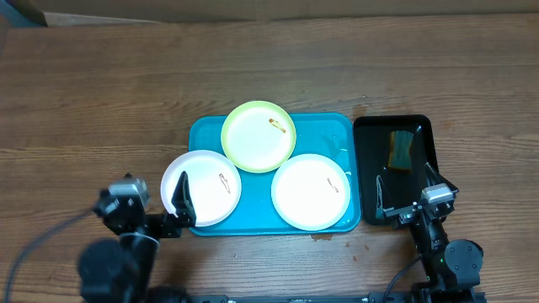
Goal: Clean dirty plates on tray and stack at the side
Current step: 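Reach the left gripper to the right white plate's rim and grip it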
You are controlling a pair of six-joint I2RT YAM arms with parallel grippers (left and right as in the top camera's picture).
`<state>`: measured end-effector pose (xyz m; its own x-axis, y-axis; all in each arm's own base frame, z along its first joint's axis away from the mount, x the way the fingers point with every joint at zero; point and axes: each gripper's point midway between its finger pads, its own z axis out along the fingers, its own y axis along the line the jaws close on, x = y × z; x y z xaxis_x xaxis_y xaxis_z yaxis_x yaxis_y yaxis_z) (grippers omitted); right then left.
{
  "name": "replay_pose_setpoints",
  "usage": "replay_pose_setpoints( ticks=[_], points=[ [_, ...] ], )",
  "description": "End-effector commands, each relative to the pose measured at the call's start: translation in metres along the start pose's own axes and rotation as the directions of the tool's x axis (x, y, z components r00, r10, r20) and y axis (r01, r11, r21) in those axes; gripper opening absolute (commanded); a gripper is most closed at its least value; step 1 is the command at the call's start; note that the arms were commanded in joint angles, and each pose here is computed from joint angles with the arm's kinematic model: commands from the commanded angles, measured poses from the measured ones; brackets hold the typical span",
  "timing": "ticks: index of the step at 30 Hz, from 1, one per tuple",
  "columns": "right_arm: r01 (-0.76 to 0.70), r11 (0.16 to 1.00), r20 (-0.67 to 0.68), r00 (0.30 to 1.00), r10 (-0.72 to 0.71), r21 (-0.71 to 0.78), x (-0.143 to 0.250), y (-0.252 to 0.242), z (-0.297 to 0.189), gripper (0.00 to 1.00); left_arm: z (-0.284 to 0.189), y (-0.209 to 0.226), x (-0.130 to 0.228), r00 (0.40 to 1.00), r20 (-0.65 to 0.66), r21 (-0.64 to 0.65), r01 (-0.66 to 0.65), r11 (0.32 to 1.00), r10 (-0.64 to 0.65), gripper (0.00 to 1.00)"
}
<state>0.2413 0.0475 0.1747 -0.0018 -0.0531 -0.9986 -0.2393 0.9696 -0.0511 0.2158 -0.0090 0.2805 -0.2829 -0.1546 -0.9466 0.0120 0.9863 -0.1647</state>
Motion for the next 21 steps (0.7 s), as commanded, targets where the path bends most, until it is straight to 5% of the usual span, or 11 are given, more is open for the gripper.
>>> replay_pose_setpoints(
  ticks=[1,10,14,21],
  points=[
    [-0.002,1.000,0.004,1.000,0.002,-0.005,0.002,0.001,0.000,1.00,0.003,-0.028,-0.030,0.982,-0.187,0.102,0.038,0.994,-0.018,1.00],
    [-0.002,1.000,0.004,1.000,0.002,-0.005,0.002,0.001,0.000,1.00,0.031,-0.094,-0.060,0.788,-0.615,0.333,0.292,0.897,-0.028,0.99],
    [-0.003,1.000,0.004,1.000,0.003,-0.005,0.002,0.001,0.000,1.00,0.054,-0.097,-0.031,0.660,-0.749,0.275,0.395,0.877,-0.063,0.46],
    [-0.002,1.000,0.004,1.000,0.002,-0.005,0.002,0.001,0.000,1.00,0.072,-0.099,0.069,0.369,-0.928,0.087,0.338,0.937,-0.047,0.58]
  ],
)
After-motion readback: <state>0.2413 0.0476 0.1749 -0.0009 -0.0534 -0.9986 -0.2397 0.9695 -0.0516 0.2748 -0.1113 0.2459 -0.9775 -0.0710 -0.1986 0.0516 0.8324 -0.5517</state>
